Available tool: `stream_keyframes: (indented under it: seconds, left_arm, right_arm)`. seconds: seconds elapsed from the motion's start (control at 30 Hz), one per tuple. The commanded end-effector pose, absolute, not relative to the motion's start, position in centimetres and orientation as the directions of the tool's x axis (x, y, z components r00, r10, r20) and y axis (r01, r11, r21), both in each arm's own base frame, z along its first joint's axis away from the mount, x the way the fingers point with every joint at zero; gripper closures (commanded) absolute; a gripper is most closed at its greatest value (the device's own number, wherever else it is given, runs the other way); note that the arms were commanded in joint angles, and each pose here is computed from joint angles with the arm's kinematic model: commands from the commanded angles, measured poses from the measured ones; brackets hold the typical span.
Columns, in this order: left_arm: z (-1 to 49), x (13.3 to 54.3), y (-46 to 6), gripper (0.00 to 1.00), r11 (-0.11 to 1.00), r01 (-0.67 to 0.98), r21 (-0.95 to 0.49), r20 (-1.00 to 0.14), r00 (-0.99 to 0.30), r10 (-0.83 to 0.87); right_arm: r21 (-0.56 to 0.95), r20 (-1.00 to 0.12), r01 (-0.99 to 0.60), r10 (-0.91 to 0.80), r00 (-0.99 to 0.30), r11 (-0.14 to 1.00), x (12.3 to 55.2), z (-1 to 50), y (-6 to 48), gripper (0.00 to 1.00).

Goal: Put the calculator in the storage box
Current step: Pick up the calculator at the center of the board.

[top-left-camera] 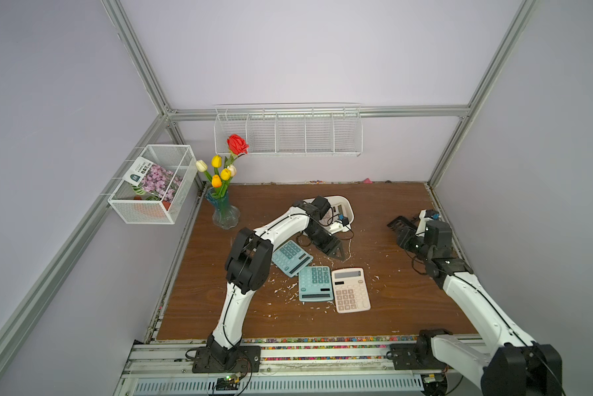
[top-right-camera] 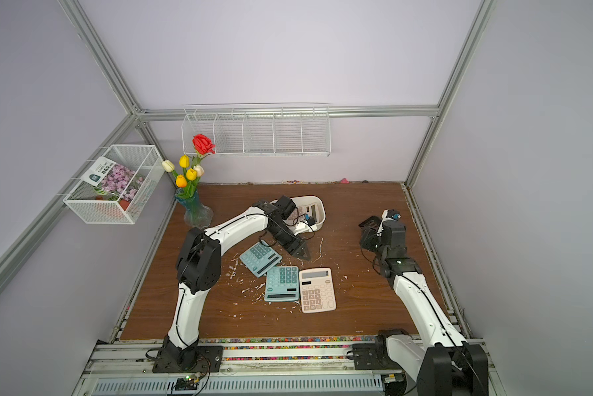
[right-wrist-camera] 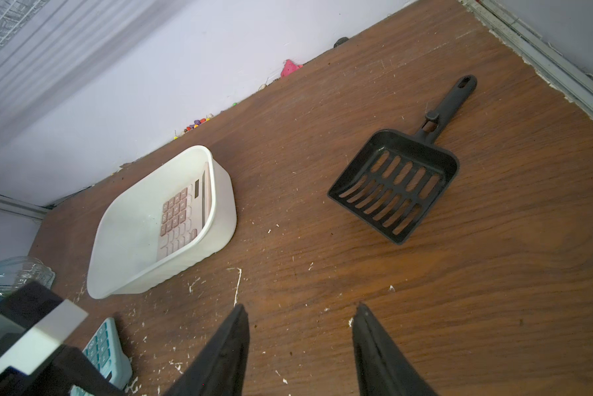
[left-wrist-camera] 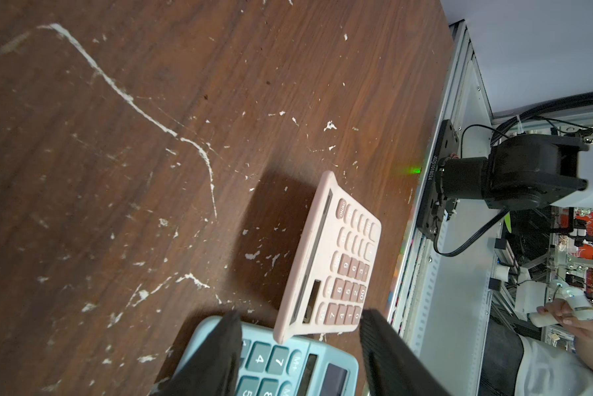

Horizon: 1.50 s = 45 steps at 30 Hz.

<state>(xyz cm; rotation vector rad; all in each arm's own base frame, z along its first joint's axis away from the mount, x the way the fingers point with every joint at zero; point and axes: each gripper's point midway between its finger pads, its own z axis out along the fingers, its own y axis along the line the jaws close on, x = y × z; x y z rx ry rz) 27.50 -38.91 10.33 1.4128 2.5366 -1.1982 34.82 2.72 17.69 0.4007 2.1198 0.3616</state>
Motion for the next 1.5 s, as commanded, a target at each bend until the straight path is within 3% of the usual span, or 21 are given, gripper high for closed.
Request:
stream_keyframes:
  seconds: [0.0,1.47]
  left_arm:
    - [9.8,27.5,-39.7,0.41,0.275,0.735,-0.620,-0.355,-0.575,0.737]
    - [5.1,25.1,-42.5,0.48,0.258,0.744,-0.617,-0.301,-0.525,0.796]
  right_arm:
    - [0.416,-0.737,0.155,0.432,-0.520,0.896,34.9,17.0,2.7,0.48]
    - [0.419,-0.722,0.136,0.421,-0.549,0.898,35.4,16.3,3.2,0.51]
